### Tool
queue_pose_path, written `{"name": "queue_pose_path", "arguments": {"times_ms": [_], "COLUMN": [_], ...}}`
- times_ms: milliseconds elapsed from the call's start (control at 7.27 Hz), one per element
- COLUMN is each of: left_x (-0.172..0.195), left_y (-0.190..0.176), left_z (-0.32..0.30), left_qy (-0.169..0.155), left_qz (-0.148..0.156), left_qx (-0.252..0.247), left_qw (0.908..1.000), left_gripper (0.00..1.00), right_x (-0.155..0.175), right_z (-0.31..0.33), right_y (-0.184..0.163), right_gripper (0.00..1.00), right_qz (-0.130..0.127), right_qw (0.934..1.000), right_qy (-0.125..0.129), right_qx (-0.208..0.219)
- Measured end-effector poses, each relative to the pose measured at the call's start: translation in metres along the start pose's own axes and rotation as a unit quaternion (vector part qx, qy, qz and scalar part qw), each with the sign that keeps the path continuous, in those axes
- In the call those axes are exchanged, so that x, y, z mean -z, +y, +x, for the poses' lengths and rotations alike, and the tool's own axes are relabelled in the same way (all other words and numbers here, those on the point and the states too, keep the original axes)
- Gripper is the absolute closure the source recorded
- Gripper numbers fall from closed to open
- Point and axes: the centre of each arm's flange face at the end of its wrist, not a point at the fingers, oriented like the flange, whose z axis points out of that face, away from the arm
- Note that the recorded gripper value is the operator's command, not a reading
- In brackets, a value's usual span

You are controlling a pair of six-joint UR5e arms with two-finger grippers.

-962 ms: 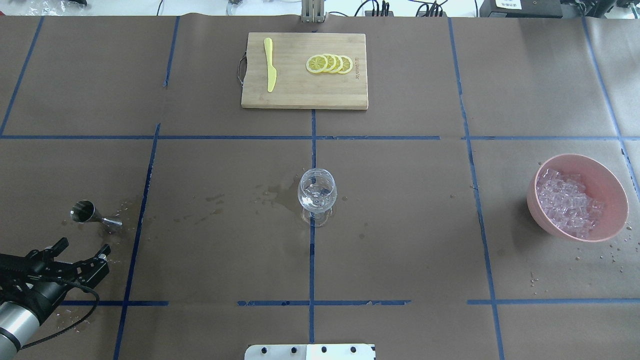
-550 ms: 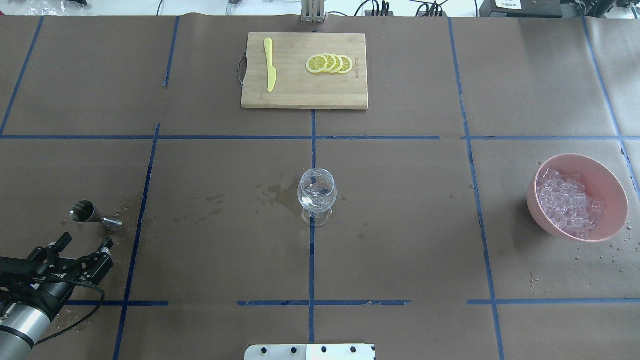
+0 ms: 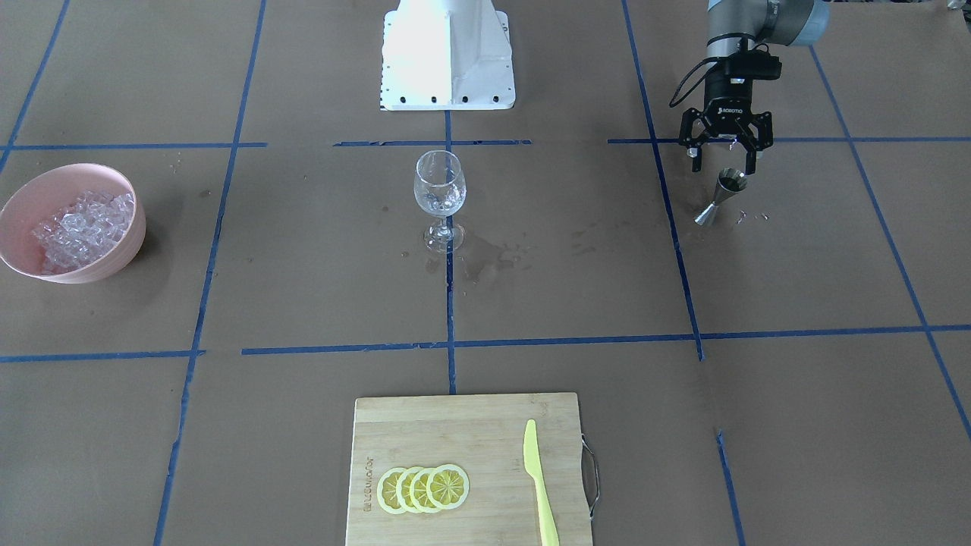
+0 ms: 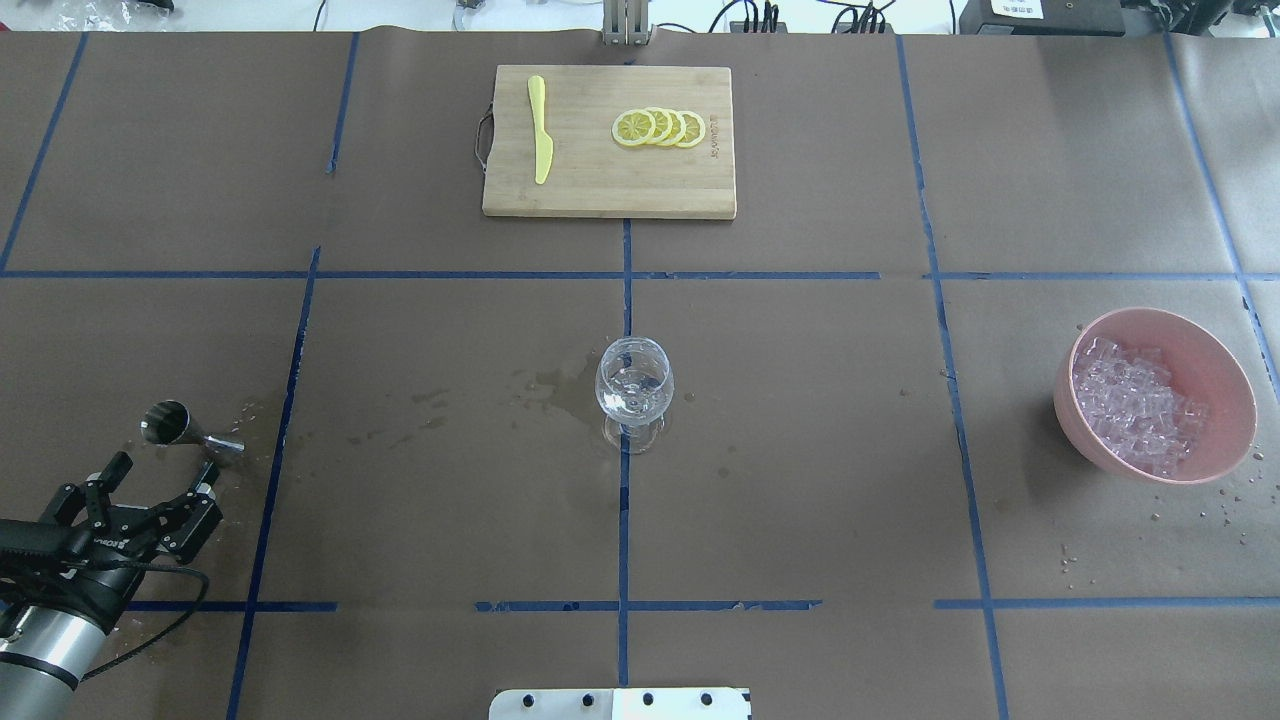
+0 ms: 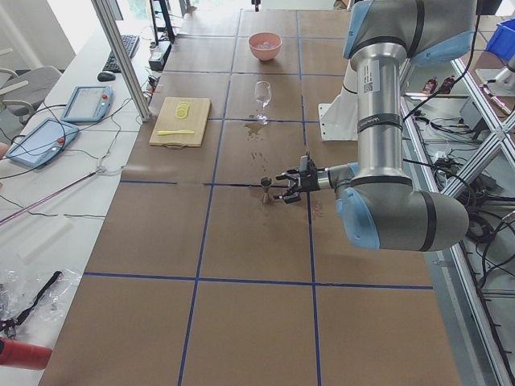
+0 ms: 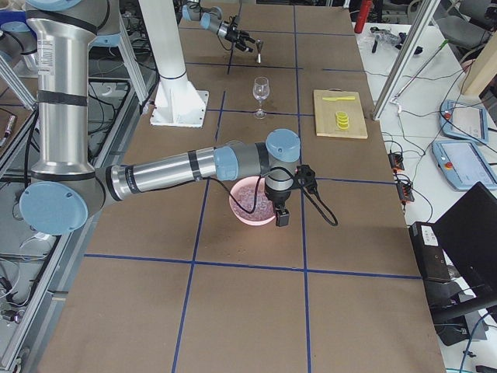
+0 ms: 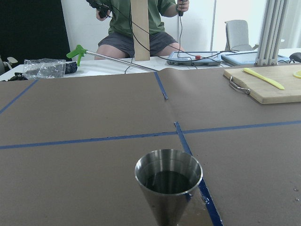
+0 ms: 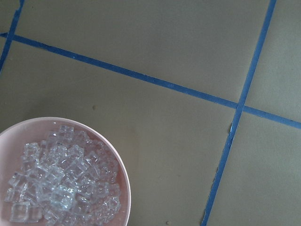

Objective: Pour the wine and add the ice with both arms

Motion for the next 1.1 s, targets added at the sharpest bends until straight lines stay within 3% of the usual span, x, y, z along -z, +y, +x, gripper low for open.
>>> {"name": "queue_pose_path", "arguments": {"times_ms": [1100], "left_x": [-0.018], "left_y": [0.029], "left_z": [0.006], "left_qy": [-0.01], "left_qz": [0.007], "left_qx": [0.013], "left_qw": [0.9998], "left_gripper": [0.03], "right_x": [0.0], "right_z": [0.0], "right_y": [-0.001], "right_gripper": [0.0], "right_qz": [0.0], "right_qw": [1.0], "right_qy": [0.001], "right_qx": [0.001]}}
